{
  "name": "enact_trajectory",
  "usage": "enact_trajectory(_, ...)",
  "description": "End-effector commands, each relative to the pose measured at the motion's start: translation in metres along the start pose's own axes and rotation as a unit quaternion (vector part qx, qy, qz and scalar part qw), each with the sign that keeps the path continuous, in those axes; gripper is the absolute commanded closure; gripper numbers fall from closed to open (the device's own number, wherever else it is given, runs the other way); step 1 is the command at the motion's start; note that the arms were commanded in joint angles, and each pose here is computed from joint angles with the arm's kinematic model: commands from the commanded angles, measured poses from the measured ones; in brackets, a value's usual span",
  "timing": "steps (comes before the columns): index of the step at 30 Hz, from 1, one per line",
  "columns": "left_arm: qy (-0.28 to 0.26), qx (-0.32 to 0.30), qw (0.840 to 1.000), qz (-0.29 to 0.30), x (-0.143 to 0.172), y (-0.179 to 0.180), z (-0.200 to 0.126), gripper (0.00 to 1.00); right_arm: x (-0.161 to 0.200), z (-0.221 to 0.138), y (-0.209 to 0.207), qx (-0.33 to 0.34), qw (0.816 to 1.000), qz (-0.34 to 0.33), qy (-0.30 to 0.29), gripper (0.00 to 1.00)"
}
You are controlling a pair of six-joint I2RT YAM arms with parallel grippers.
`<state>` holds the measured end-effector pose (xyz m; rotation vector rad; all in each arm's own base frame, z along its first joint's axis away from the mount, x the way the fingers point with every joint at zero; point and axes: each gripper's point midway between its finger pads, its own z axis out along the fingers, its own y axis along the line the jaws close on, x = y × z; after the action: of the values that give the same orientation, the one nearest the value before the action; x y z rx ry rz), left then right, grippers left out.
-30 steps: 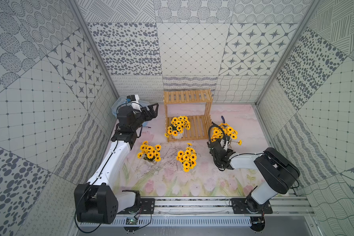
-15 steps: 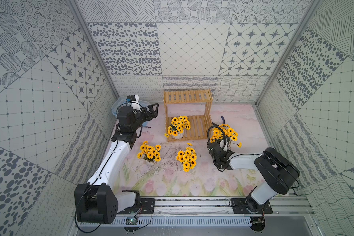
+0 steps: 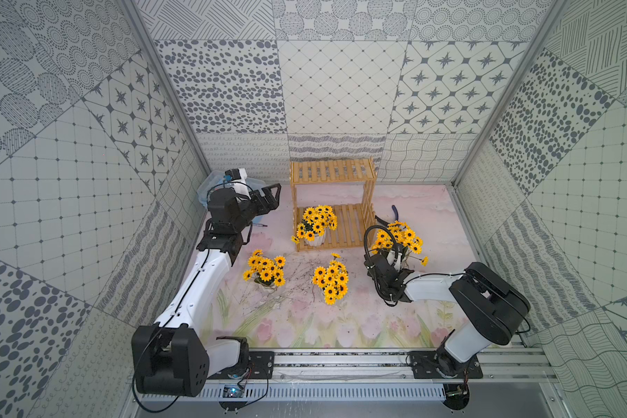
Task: Take the sunflower pots off the shelves
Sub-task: Place the sunflower pot at the center of the board.
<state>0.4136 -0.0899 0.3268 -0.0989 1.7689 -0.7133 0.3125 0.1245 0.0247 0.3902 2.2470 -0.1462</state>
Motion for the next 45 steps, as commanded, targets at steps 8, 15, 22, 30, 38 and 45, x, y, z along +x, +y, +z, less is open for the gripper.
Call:
enact_trajectory(8,-0.036,0.027,0.999,0.013,-0.02,-0.012,-0.002,0.04,0.004,-0.011,0.006,-0.01,1.0,-0.016,0.012,0.02)
enact_trajectory(15,-0.038,0.028,0.999,0.012,-0.021,-0.013,-0.003,0.04,0.004,-0.017,0.009,-0.028,0.999,-0.02,0.021,0.02)
enact_trajectory(22,-0.042,0.026,0.999,0.012,-0.021,-0.011,-0.004,0.04,0.001,-0.031,0.017,-0.08,0.996,-0.018,0.018,0.02)
enact_trajectory(30,-0.045,0.028,0.998,0.013,-0.022,-0.013,-0.005,0.04,0.004,-0.049,0.012,-0.11,0.993,-0.022,0.037,0.02)
enact_trajectory(38,-0.048,0.033,0.998,0.011,-0.024,-0.015,-0.007,0.04,0.018,-0.06,-0.001,-0.113,0.991,-0.025,0.063,0.02)
enact_trajectory(45,-0.052,0.035,0.998,0.013,-0.027,-0.017,-0.007,0.04,0.026,-0.087,0.01,-0.162,0.983,-0.036,0.078,0.02)
